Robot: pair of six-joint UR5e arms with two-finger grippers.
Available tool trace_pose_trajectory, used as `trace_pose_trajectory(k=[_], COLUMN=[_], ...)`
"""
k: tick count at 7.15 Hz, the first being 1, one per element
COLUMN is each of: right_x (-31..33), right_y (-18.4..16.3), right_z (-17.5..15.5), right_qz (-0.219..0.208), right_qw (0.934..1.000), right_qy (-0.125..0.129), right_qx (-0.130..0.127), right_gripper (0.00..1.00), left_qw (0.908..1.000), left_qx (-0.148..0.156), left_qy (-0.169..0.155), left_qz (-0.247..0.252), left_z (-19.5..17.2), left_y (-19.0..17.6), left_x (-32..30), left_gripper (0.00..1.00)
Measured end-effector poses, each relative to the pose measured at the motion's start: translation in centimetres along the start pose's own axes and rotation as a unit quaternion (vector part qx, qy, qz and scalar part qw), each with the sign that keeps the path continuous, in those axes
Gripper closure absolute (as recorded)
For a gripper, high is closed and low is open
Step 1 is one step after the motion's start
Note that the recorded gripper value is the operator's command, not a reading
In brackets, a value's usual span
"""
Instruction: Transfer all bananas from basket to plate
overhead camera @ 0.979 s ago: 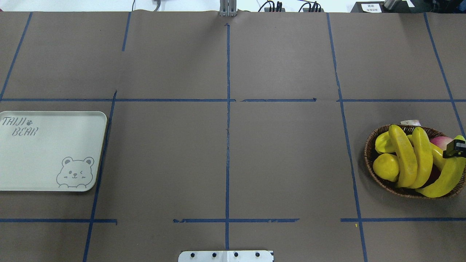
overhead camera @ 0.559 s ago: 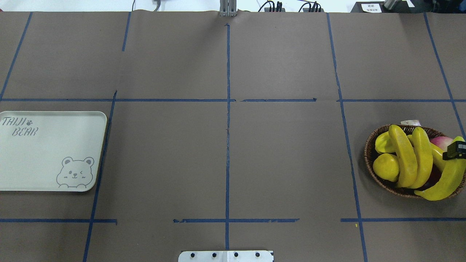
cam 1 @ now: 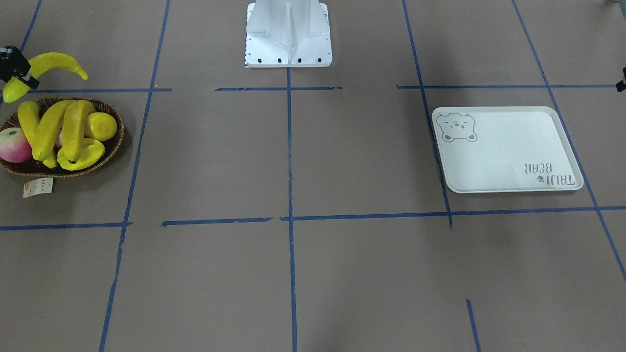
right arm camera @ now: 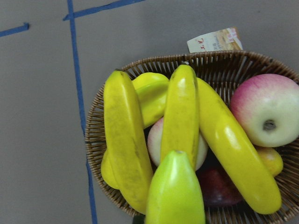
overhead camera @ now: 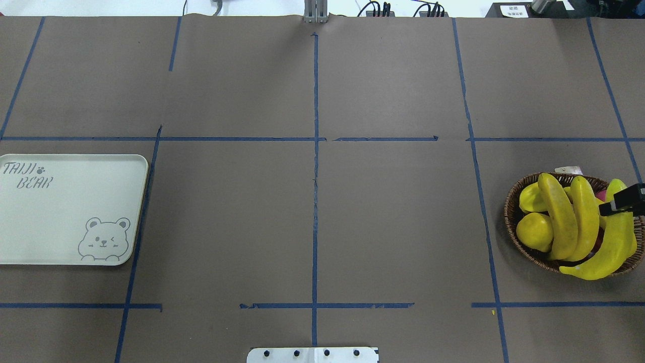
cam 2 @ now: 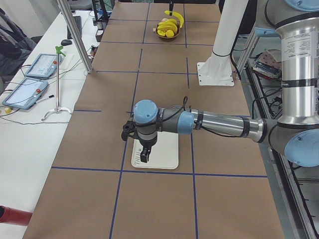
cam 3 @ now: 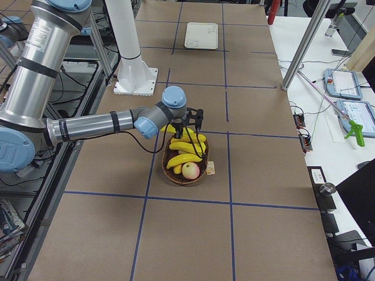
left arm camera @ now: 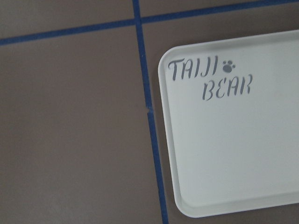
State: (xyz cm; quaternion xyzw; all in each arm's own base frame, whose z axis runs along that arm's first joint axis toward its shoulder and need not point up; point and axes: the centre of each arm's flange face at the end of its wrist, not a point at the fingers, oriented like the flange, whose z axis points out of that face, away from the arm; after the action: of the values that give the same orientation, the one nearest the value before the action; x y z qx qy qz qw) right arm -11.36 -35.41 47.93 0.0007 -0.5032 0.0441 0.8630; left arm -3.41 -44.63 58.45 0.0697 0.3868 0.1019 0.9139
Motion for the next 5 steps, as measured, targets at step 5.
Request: trace_pose_trajectory(k=[5], right_x=[-12.9], right_y=[-3.9], right_z=[4.0], right_qz=[0.042], right_qw=[0.9975], right_qy=[-0.055], right_qx=[0.005], right_gripper=[0.99], left_qw=[0.9921], left_qx=[0.076], left_qy=[0.030], left_qz=[0.096], left_z=[2.0], left_y=[-4.7], left_x=[9.5], left_gripper=[0.00])
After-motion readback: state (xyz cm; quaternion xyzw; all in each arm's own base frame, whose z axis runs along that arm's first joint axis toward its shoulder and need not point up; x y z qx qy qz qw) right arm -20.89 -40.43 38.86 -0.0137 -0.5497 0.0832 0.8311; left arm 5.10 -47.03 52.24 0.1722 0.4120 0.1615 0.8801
